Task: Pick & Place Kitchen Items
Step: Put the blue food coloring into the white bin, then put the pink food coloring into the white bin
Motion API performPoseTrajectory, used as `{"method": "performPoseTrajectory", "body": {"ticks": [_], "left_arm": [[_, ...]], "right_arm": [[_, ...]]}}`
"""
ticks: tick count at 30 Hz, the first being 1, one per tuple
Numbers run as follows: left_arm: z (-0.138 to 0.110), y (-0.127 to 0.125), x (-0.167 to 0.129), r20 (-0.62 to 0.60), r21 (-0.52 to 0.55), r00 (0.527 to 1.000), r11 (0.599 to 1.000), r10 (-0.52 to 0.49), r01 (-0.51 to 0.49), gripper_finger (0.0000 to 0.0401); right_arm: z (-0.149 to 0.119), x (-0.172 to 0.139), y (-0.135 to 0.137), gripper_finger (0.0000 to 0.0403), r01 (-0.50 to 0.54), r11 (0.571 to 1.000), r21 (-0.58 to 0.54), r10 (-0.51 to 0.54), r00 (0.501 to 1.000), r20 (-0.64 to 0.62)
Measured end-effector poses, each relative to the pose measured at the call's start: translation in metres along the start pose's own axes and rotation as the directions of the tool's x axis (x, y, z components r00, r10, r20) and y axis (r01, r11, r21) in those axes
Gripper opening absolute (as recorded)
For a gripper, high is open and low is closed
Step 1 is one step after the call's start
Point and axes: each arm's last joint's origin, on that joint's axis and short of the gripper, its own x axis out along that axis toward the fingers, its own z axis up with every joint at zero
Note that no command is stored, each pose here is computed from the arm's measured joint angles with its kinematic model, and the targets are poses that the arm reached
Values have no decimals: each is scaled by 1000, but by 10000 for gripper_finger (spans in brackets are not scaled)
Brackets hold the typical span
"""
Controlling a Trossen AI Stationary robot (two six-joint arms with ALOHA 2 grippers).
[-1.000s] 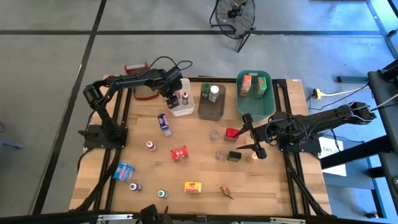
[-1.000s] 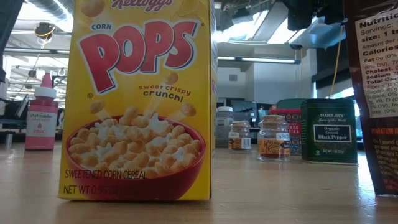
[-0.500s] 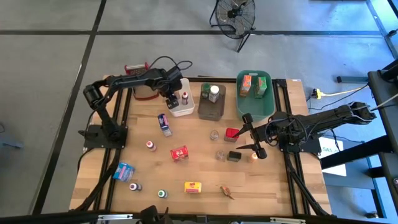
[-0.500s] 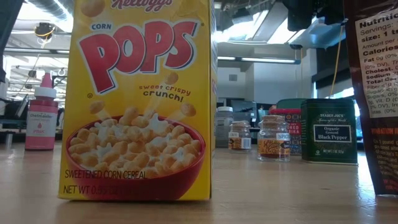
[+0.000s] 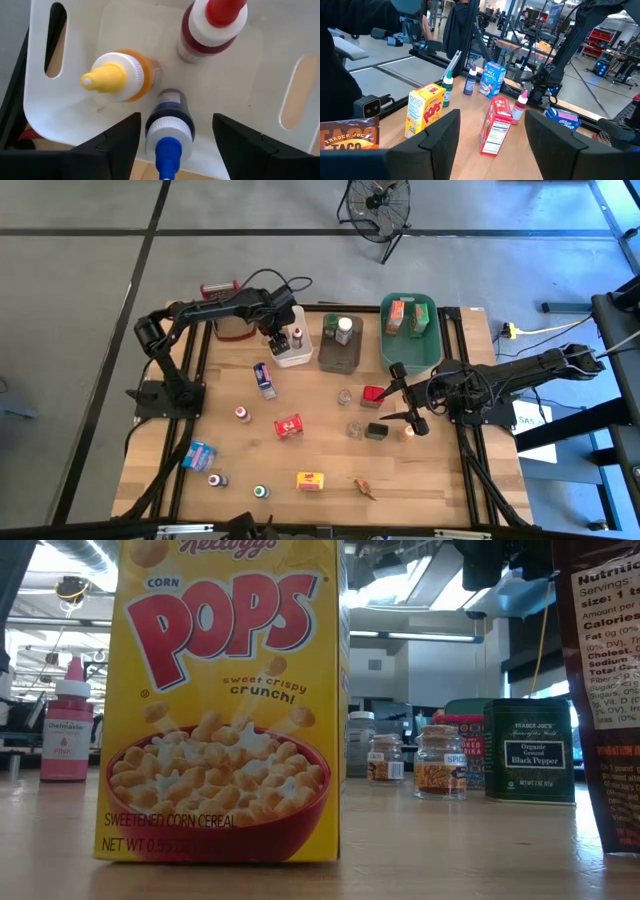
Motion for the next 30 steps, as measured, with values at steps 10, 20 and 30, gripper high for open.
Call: {"method": "performPoseTrajectory", "body": {"ticks": [10,20,30], "left_arm": [[-1,0,0,-13,-19,1000,1000,10,-10,274],[-2,-1,0,-28,-8,1000,1000,6,-6,277],[-2,0,0,-30,-31,998,998,50,-51,277]], "right_arm": [[0,0,0,224,-1,1000,0,1,1000,-2],[0,0,0,224,-1,1000,0,1,1000,-2],[0,0,0,224,-3,1000,0,3,1000,-2]]}}
